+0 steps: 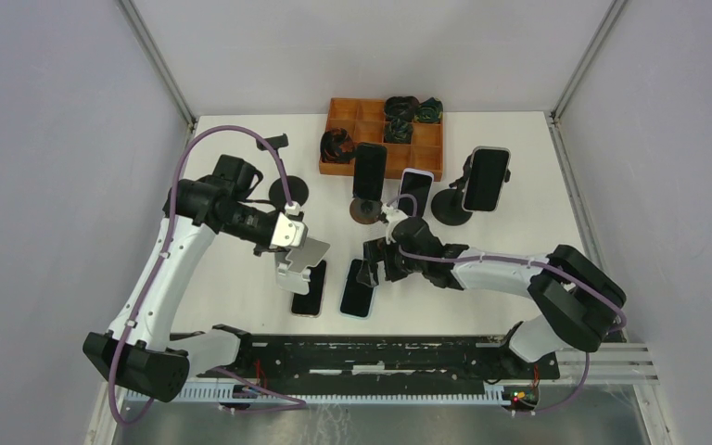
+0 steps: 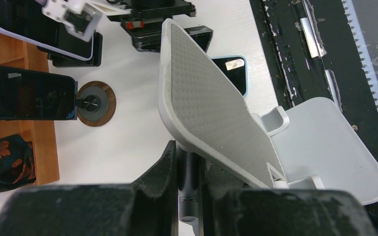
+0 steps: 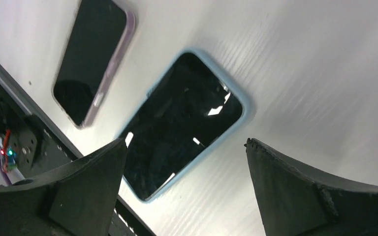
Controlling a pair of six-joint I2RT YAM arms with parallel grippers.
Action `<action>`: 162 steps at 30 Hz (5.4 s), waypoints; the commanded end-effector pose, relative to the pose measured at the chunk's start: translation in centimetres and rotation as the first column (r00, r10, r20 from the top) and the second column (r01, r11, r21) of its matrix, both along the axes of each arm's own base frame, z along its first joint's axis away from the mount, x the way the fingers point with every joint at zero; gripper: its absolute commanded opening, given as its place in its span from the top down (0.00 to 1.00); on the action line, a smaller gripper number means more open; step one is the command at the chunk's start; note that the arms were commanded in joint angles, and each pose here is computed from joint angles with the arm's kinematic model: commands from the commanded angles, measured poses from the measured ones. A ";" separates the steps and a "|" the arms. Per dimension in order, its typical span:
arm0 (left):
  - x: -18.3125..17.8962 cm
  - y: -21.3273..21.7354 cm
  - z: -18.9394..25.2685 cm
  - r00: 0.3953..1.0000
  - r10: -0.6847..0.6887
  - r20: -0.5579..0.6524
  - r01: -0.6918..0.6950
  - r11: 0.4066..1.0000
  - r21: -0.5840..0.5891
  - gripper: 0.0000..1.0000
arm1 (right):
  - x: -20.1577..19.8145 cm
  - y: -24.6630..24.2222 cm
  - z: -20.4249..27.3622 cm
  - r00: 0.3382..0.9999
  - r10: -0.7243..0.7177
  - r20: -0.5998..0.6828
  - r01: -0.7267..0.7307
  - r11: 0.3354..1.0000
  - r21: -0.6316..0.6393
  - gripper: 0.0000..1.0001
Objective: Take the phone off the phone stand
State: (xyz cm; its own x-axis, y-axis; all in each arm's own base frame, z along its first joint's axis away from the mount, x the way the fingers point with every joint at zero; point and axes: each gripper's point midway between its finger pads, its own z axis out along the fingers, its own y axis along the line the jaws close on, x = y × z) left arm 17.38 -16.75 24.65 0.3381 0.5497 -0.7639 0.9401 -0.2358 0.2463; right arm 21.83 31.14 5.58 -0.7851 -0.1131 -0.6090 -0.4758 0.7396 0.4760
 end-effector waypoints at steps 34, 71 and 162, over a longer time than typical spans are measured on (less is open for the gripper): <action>-0.3 -1.1 2.5 1.000 0.000 0.021 0.002 0.996 -0.093 0.98 | -7.1 7.2 23.5 0.866 0.185 0.464 -0.467 0.629 0.622 0.18; 2.0 -0.8 3.4 0.984 0.017 0.175 -0.004 0.997 -0.072 0.97 | -10.6 10.1 27.7 0.830 0.294 0.475 -0.558 0.440 0.704 1.00; 21.8 1.7 7.8 0.695 0.717 0.054 -0.687 0.685 -0.242 0.00 | 14.3 -2.5 19.8 0.814 -0.271 0.514 0.261 0.961 0.094 0.02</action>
State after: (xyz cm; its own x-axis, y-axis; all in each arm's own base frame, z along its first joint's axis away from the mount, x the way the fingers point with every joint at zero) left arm 38.49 -16.52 26.69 0.0353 0.6036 -0.7965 0.8885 0.3460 0.3016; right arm 31.70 27.76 21.81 -0.4350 -0.0218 -0.9002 -0.5217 0.8209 0.2322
